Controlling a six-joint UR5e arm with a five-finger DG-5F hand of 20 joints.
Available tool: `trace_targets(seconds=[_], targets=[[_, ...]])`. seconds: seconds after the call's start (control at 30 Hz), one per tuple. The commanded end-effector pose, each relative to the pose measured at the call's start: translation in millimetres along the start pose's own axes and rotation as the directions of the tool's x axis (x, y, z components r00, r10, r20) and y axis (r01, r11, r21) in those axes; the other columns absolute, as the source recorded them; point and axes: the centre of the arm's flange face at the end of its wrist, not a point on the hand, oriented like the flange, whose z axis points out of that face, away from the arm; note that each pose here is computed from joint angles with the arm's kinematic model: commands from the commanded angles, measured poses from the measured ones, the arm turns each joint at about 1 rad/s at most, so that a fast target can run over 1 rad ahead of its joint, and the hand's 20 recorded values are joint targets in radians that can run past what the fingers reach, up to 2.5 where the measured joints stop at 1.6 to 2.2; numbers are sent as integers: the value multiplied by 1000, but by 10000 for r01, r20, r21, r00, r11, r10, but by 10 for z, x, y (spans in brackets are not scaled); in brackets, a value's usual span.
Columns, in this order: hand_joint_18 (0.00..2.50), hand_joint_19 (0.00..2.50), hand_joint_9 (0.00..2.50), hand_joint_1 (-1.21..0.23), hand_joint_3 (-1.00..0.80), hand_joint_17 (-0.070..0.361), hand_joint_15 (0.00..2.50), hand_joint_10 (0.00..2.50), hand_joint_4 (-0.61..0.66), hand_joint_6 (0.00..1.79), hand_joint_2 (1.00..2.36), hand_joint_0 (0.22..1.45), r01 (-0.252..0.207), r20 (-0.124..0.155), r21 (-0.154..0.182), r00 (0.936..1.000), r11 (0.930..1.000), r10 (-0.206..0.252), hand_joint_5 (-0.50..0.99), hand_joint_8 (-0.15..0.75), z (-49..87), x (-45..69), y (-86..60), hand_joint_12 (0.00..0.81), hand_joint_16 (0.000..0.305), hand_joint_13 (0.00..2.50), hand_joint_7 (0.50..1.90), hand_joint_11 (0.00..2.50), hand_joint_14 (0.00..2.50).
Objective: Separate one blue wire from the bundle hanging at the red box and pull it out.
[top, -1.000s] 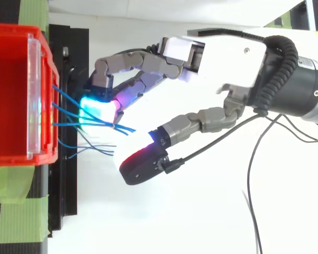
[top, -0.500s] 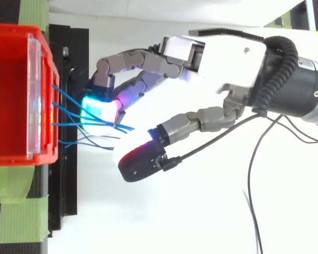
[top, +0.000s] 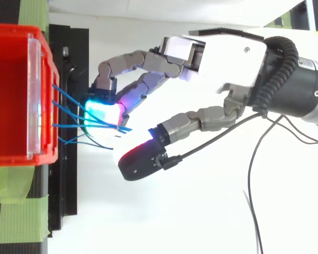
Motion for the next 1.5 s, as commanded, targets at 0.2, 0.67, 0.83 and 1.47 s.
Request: trace_targets(seconds=[0.2, 0.67, 0.83, 1.47], targets=[[835, 462, 954, -715, -354, 114, 396, 18, 189, 786, 1013, 580, -685, 292, 88, 9972, 9976, 682, -117, 373, -1, -30, -10, 442, 50, 838, 971, 526, 13], [850, 476, 972, -702, -239, 115, 414, 16, 169, 880, 1019, 574, -705, 213, 245, 9973, 9972, 699, -137, 375, -19, -18, -24, 445, 51, 849, 902, 560, 12], [852, 481, 980, -692, -275, 116, 413, 19, 177, 877, 1016, 565, -791, 211, 257, 9967, 9965, 786, -135, 374, -21, -18, -26, 448, 51, 856, 866, 562, 14], [863, 498, 991, -694, -275, 118, 422, 17, 180, 864, 1016, 562, -1529, 247, 230, 9880, 9880, 1524, -136, 376, -21, -54, -30, 456, 52, 866, 908, 576, 12]])
